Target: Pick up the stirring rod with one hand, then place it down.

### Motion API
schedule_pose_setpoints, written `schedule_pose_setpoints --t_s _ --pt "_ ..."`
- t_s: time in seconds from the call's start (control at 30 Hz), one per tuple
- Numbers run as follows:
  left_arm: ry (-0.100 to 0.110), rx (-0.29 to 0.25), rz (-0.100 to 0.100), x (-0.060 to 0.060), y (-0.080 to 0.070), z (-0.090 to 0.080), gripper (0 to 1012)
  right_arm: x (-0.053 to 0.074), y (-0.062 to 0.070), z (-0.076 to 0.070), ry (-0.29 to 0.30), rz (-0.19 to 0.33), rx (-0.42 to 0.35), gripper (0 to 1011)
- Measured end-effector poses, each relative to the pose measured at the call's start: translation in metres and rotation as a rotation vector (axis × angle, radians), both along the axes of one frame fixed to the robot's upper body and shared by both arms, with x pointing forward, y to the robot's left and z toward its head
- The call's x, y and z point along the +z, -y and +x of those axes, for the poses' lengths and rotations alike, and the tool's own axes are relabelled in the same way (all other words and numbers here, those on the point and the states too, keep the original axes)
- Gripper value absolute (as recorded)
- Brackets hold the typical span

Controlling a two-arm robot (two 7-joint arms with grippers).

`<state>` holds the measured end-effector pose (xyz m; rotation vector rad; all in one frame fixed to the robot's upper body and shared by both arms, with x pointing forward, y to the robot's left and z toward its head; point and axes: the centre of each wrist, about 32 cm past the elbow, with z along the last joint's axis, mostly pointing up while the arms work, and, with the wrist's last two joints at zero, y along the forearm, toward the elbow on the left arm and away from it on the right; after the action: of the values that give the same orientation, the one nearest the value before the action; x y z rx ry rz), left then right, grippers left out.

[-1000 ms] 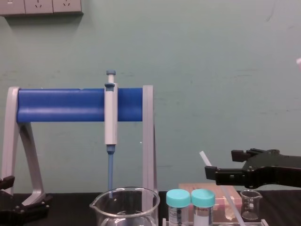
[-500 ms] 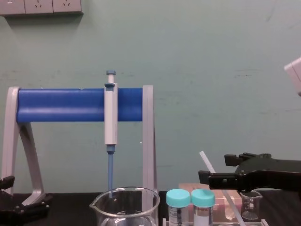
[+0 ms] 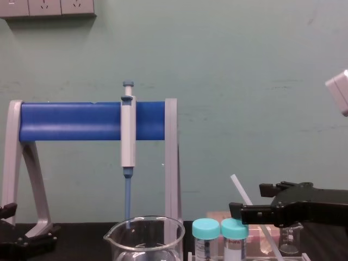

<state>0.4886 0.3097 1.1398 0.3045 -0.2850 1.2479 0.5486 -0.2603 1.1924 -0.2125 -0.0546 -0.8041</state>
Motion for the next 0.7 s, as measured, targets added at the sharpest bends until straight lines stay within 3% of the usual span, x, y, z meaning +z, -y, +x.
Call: schedule_pose_setpoints --t_s 0.47,0.7 --pt "0.0 0.0 0.0 0.0 0.0 0.0 1001 0.0003 -0.0005 -0.0013 0.005 -0.007 -0.007 993" --pt "0.0 0.0 0.0 0.0 0.0 0.0 1000 0.0005 -0.0002 -0.0011 0.006 -0.005 -0.008 841"
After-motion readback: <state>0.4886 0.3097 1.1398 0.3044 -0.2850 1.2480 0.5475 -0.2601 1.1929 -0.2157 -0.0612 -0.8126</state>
